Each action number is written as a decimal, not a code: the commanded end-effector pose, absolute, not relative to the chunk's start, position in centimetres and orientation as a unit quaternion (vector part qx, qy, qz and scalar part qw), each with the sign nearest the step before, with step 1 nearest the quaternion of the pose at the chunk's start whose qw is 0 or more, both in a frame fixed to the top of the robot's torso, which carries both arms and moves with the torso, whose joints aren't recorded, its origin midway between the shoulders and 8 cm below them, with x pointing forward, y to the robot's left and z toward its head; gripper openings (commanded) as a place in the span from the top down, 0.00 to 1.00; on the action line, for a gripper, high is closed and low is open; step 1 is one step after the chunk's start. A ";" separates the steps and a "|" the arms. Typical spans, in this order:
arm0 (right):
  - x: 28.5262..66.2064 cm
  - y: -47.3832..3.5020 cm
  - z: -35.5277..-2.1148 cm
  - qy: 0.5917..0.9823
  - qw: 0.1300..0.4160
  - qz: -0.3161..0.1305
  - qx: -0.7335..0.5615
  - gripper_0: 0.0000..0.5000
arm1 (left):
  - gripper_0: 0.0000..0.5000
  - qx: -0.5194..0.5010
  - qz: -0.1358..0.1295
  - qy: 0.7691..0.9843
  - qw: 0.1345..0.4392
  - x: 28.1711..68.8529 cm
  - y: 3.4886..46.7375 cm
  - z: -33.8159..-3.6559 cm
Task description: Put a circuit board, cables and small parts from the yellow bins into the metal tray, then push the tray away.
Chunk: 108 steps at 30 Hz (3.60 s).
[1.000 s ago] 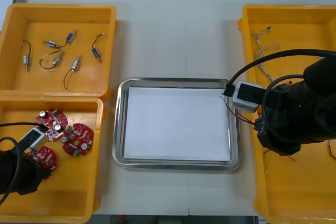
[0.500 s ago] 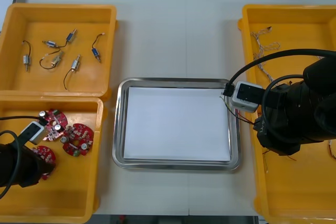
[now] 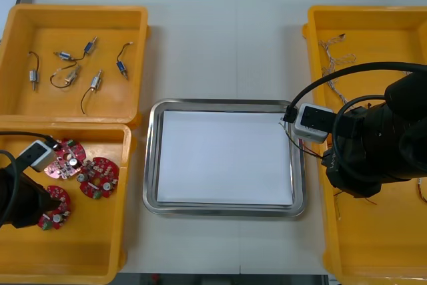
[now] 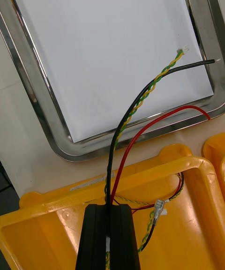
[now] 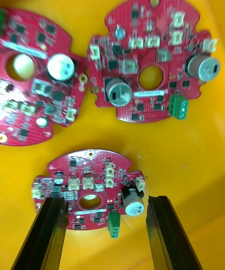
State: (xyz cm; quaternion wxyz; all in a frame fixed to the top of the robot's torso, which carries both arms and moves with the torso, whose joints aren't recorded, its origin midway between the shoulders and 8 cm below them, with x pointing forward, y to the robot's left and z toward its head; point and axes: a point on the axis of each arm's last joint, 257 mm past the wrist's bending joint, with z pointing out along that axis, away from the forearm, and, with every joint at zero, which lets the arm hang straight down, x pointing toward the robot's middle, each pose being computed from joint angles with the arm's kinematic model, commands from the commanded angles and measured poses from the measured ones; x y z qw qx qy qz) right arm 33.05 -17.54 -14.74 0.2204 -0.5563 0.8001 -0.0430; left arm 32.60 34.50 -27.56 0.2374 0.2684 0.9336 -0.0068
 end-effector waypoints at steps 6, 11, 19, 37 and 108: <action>33.3 -17.0 -14.0 0.805 0.230 -0.042 -0.545 1.00 | 0.00 0.230 -0.012 0.942 0.244 30.4 34.5 -27.0; 33.2 -17.0 -14.1 0.805 0.229 -0.043 -0.546 1.00 | 0.00 0.233 -0.017 0.936 0.262 29.8 34.2 -27.5; 33.2 -17.0 -14.0 0.804 0.229 -0.043 -0.546 1.00 | 0.00 0.240 -0.011 0.933 0.268 29.0 34.7 -28.5; 33.2 -17.0 -14.0 0.804 0.230 -0.043 -0.546 1.00 | 0.00 0.254 0.003 0.931 0.261 28.2 35.0 -30.5; 33.0 -17.1 -14.1 0.806 0.225 -0.043 -0.546 1.00 | 1.00 0.263 0.012 0.930 0.256 28.8 35.7 -34.9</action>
